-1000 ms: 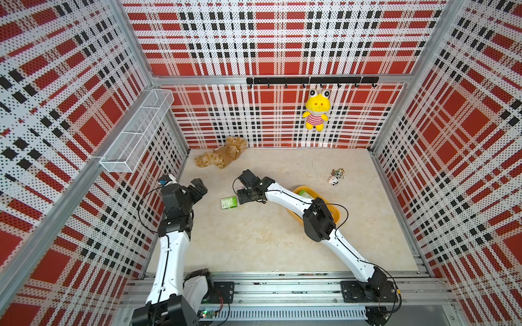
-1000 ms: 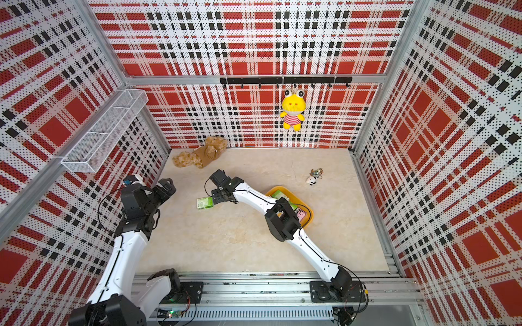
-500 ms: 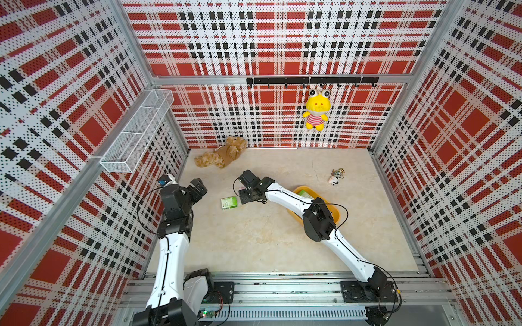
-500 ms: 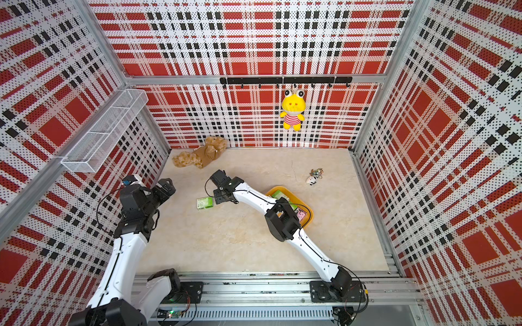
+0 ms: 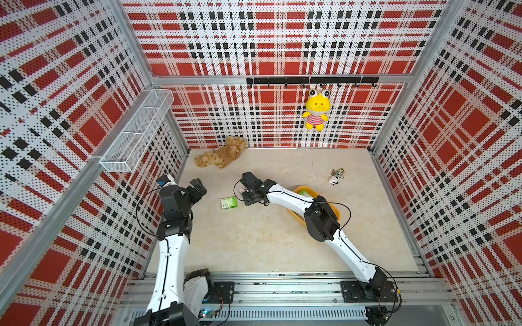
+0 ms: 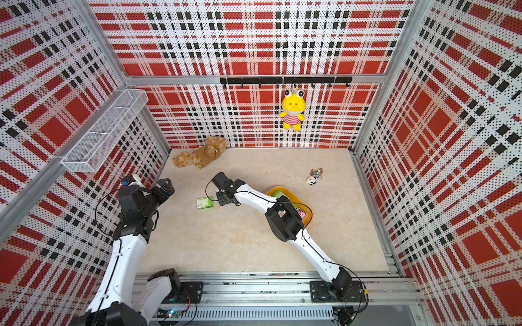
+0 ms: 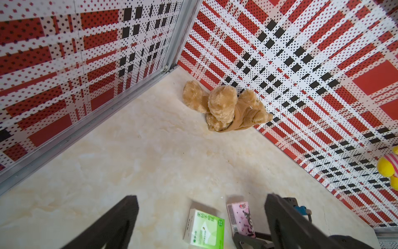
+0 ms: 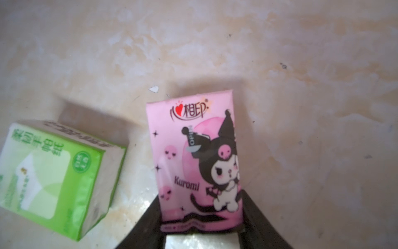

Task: Put the pocket tissues into the storage box
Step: Pick up the pocket tissues from the center of the board.

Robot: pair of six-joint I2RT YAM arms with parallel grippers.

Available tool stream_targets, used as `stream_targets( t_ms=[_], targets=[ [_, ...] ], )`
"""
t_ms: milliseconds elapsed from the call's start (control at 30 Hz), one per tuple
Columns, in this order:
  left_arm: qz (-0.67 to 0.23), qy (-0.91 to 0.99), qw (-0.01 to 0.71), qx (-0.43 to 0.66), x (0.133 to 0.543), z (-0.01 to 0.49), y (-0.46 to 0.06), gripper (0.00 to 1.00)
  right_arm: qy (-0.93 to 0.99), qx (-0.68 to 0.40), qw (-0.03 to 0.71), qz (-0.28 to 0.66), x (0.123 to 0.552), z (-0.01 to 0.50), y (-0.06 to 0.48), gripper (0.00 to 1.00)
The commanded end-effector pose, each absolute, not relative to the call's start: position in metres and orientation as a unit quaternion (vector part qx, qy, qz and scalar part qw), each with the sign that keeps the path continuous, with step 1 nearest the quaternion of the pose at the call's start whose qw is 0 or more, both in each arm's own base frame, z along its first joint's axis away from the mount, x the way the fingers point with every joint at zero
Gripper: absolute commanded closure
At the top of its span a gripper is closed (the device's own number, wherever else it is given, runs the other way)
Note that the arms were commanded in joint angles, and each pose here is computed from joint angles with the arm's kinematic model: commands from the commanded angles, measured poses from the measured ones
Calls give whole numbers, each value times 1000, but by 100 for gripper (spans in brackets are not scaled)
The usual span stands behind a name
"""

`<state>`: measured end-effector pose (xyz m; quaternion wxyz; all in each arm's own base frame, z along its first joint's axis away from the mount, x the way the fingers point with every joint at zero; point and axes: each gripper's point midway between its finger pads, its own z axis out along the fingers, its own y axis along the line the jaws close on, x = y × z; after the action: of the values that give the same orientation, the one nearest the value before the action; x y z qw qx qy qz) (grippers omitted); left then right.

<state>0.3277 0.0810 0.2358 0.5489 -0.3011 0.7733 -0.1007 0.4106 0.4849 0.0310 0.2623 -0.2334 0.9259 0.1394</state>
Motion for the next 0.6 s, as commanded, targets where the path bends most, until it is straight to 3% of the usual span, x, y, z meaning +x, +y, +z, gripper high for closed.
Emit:
stream_targets(
  t_ms=[0,267,567],
  targets=[
    [-93,770,555,-302,326,239,84,1,925,-252,247,139,398,37,481,54],
    [-102,767,556,-304,326,240,82,1,919,-281,237,146,372,61,460,55],
    [-102,770,550,-306,328,230,79,1,919,-291,224,145,310,95,388,56]
  ],
)
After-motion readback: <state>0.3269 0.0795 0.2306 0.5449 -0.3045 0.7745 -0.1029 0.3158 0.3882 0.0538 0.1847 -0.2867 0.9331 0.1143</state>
